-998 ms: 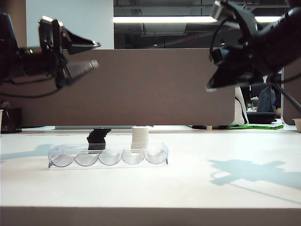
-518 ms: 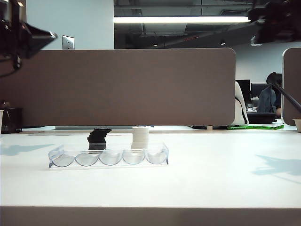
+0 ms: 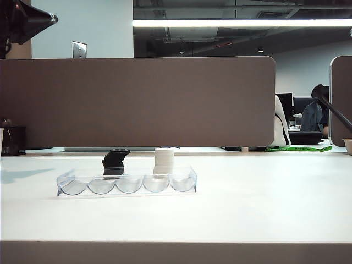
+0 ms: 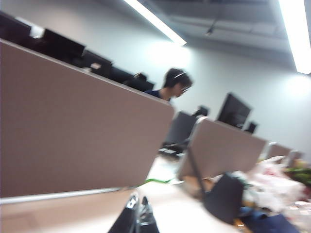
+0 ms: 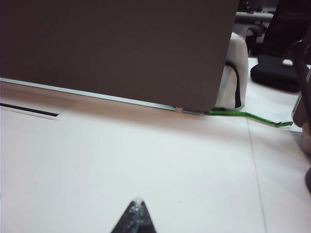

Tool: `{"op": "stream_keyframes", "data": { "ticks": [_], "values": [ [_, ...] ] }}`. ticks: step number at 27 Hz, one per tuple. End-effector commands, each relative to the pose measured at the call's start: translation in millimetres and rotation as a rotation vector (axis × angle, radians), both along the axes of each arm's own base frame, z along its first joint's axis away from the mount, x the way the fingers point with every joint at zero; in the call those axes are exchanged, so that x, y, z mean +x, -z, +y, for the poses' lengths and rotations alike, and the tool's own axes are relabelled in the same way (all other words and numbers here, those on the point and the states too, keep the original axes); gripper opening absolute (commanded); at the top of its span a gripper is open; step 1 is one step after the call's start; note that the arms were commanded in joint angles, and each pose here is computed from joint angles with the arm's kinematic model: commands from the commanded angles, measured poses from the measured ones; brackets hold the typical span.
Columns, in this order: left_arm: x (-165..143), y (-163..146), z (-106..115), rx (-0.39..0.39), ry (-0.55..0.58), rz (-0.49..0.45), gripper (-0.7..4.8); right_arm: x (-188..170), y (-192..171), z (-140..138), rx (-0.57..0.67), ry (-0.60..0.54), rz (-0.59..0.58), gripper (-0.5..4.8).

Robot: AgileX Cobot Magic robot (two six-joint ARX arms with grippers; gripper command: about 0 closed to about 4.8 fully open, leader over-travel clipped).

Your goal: Pick up the chip in the box and place it on the pile of chips with the same color.

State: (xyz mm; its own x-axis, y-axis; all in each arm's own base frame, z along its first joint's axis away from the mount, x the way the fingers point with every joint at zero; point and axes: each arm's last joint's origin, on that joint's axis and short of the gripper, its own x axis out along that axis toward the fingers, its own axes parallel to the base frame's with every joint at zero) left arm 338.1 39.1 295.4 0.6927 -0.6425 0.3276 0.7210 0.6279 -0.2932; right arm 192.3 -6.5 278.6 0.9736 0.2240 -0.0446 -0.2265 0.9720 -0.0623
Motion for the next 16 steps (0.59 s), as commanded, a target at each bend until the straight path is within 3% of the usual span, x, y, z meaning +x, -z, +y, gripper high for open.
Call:
{"op": "stream_keyframes", "data": {
  "ticks": [1, 2, 8, 16],
  "values": [
    [-6.6, 1.1, 1.4, 0.094, -0.176, 0.069, -0.02, -8.1, -3.6, -6.5, -0.003, 0.024, 0.005, -0.06],
    [-12.1, -0.1, 2.1, 0.144, -0.270, 0.113, -0.02, -10.2, -3.6, -6.4, -0.014, 0.024, 0.010, -0.06],
    [-33.5, -9.5, 2.8, 0.279, -0.478, 0.221, -0.02, -11.1, -2.2, -4.9, -0.042, -0.054, 0.007, -0.06],
    [-73.2, -26.0, -1.8, 0.340, -0.584, 0.179, -0.02, -25.4, 33.3, -4.7, 0.029, -0.034, -0.038, -0.06]
  ]
}}
